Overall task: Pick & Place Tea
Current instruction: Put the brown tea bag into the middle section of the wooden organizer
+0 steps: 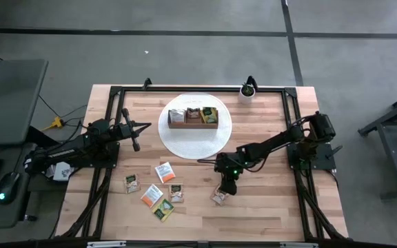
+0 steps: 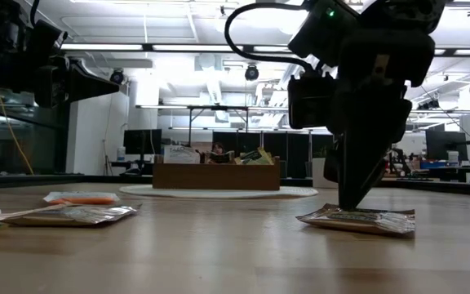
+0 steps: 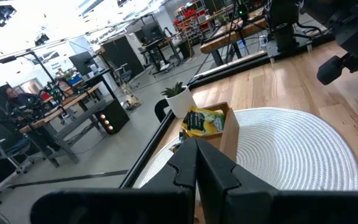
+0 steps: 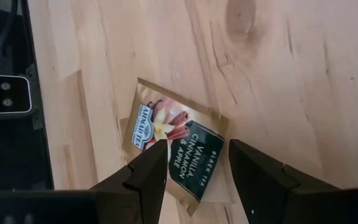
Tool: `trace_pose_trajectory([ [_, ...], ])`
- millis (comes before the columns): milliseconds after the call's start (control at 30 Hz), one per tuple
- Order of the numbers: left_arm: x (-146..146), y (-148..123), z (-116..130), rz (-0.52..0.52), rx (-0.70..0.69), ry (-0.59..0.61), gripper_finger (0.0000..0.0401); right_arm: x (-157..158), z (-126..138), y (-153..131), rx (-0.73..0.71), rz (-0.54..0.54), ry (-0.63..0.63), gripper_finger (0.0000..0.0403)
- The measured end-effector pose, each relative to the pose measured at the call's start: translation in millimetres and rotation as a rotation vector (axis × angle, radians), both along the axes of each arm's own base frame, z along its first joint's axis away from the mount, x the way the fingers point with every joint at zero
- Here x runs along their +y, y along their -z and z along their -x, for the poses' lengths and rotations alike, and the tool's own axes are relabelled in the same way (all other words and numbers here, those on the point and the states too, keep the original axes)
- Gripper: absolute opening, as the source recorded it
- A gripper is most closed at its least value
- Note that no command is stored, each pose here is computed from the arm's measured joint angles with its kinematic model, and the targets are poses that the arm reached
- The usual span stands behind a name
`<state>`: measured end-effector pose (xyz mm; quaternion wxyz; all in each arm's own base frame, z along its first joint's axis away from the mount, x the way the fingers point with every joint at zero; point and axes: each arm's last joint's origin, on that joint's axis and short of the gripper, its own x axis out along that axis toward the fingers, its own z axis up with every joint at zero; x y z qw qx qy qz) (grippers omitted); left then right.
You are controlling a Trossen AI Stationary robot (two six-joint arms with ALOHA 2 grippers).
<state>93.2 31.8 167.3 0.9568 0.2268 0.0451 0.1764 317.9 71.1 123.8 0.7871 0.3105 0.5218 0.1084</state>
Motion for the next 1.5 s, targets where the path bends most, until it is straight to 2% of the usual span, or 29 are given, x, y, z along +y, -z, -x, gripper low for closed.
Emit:
trace_pose_trajectory([
  [967,0,0,0,0.000,0.000,0.000,0.0001,7,-3,11,0.003,0.044,0.041,0.0163],
  [1100,0,0,0,0.000,0.000,0.000,0.0001,7,-3,12,0.010,0.058,0.059,0.0138],
  [1500,0,0,0,0.000,0.000,0.000,0.0001,6,-2,14,0.021,0.085,0.096,0.0026],
])
